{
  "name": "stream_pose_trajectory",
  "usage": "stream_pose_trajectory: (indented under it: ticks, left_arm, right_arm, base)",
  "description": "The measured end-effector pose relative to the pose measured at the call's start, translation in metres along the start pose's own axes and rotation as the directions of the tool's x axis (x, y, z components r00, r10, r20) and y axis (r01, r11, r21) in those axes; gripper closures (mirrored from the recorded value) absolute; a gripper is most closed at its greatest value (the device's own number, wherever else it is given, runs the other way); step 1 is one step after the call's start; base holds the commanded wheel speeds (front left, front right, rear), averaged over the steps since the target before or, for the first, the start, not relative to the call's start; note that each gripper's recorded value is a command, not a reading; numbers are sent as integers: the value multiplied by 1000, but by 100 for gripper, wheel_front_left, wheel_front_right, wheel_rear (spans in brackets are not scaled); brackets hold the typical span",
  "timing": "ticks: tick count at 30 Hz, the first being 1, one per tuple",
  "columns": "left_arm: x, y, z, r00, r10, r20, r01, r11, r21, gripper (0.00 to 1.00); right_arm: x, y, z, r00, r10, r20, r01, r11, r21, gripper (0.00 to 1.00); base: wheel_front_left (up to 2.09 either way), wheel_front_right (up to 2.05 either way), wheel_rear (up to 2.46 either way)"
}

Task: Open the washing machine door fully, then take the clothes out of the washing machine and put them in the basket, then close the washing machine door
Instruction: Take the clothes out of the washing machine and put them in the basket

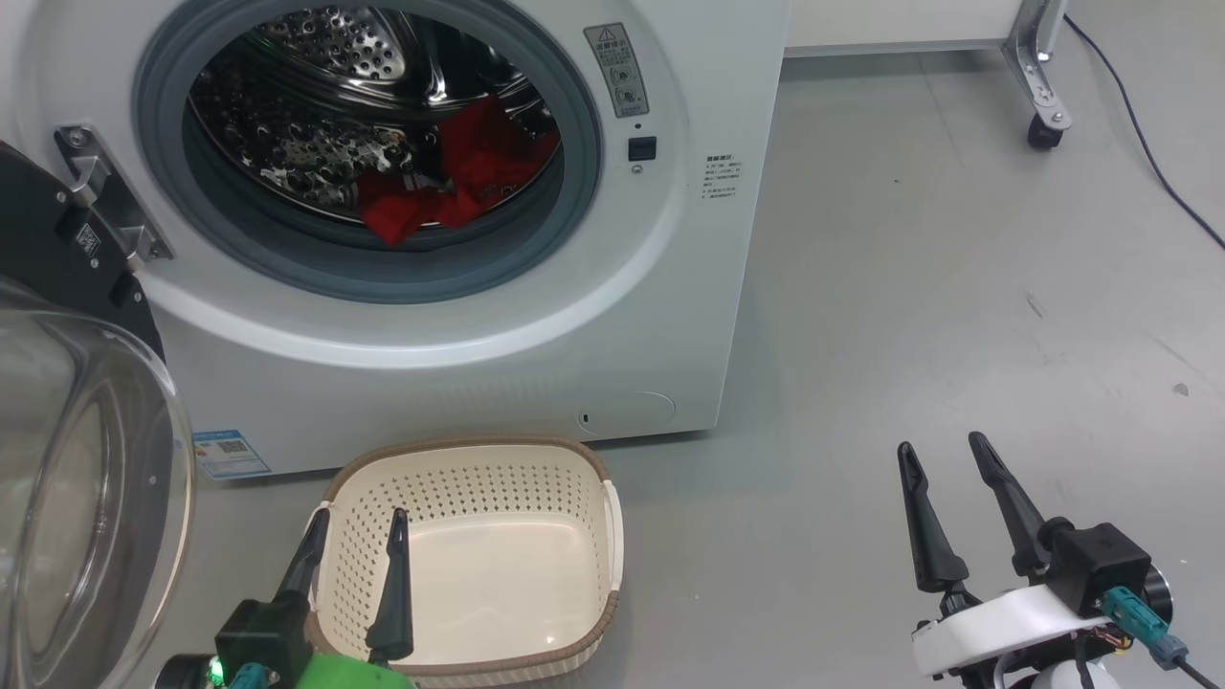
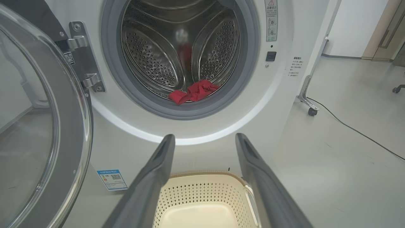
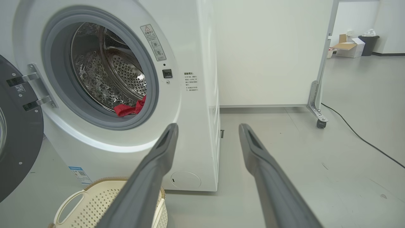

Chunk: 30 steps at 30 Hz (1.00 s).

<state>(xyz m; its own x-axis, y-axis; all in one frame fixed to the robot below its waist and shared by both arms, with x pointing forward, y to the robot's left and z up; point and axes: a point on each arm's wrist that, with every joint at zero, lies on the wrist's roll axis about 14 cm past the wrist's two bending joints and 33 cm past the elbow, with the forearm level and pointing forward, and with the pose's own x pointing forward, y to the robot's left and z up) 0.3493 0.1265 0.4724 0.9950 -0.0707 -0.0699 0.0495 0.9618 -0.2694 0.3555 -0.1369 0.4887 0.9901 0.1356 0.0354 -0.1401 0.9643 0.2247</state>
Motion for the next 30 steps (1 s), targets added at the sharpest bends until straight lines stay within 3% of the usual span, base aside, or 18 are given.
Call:
stream_pose_trajectory:
  ticks: [30]
  left_arm:
    - [1, 1, -6, 1000, 7, -22, -7, 1000, -1, 0]
  right_arm:
    - [3, 3, -9, 1000, 8, -26, -8, 1000, 12, 0]
  base:
    - [16, -16, 0]
